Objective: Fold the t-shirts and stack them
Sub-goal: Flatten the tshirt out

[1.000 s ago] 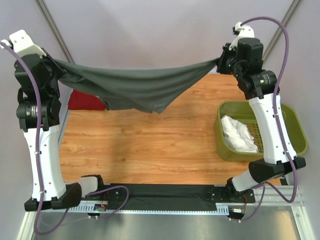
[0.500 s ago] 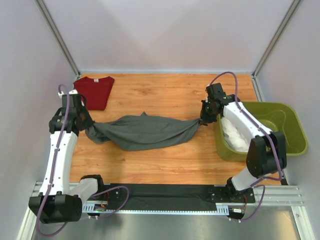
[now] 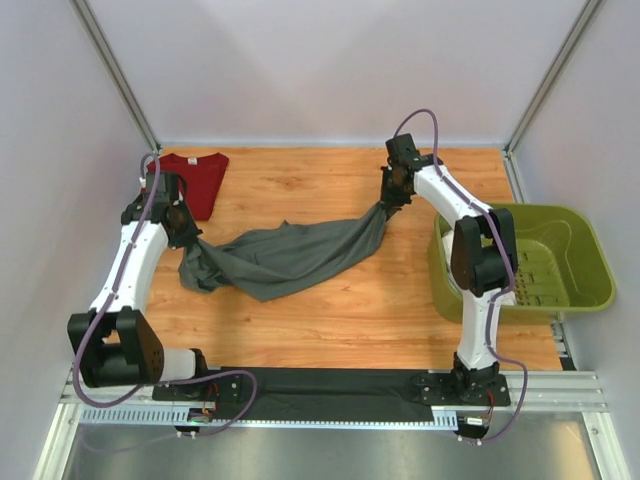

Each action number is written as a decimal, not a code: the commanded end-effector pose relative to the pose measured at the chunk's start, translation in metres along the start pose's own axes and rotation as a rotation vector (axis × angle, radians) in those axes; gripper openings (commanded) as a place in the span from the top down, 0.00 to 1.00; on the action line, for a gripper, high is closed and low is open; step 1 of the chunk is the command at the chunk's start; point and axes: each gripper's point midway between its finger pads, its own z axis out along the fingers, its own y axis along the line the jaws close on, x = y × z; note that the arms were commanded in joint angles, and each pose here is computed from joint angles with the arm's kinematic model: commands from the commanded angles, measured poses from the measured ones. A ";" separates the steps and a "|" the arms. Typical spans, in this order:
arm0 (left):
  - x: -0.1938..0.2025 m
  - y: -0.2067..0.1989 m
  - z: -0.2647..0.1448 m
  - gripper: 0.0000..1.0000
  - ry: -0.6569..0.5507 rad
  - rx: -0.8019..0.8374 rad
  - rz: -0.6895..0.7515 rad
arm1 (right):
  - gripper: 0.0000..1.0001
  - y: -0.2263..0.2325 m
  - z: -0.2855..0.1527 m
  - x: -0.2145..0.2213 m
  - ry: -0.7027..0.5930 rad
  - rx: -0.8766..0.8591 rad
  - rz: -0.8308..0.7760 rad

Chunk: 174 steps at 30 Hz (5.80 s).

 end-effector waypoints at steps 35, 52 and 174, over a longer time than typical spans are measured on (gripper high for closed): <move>-0.034 -0.019 -0.007 1.00 -0.100 0.060 -0.176 | 0.30 0.112 -0.005 0.145 0.114 -0.176 -0.250; -0.029 -0.012 -0.014 1.00 -0.108 0.039 -0.157 | 0.76 0.118 0.045 0.128 0.052 -0.092 -0.159; -0.111 -0.029 -0.009 1.00 -0.230 -0.096 0.162 | 1.00 0.103 -0.092 0.093 -0.055 -0.284 0.059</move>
